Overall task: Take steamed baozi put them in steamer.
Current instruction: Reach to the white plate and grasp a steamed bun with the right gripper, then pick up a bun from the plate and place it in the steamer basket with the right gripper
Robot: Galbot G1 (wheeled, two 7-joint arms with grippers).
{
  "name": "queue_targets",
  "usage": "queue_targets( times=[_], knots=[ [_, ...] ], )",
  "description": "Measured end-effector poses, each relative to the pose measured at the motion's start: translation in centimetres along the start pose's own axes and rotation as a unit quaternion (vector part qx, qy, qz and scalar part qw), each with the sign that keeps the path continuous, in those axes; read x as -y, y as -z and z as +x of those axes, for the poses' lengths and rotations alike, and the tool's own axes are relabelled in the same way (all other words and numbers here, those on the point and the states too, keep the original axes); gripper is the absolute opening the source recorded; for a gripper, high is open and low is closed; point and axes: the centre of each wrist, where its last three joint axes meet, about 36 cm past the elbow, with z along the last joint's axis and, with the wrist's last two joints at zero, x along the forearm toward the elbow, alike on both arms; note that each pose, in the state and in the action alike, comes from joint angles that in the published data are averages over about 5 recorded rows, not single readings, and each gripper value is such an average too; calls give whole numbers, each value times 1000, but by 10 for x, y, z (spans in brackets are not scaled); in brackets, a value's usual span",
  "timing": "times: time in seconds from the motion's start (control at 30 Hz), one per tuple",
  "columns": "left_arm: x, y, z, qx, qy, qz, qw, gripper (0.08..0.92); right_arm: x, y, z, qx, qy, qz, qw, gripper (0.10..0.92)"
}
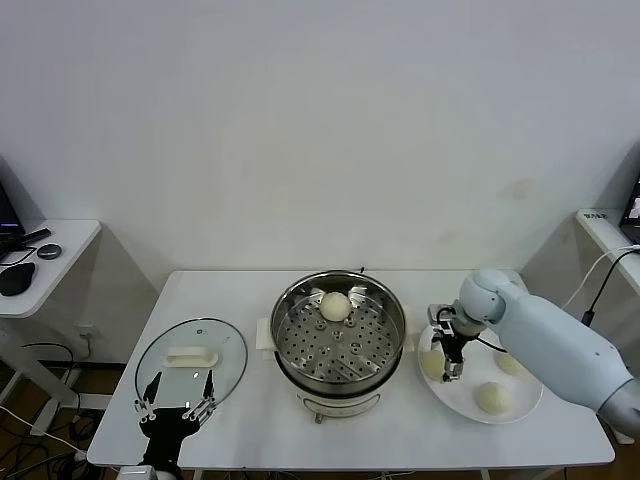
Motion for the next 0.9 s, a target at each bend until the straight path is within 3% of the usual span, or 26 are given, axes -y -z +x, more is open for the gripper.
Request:
queue_targets(
  times=[0.33,0.9],
  knots=[
    [1,-1,-2,-1,-1,1,1000,823,0,-4,2,2,-4,-5,1000,684],
    [5,0,-4,3,-6,5,1000,823,0,-19,26,2,-13,-15,1000,614]
  ],
)
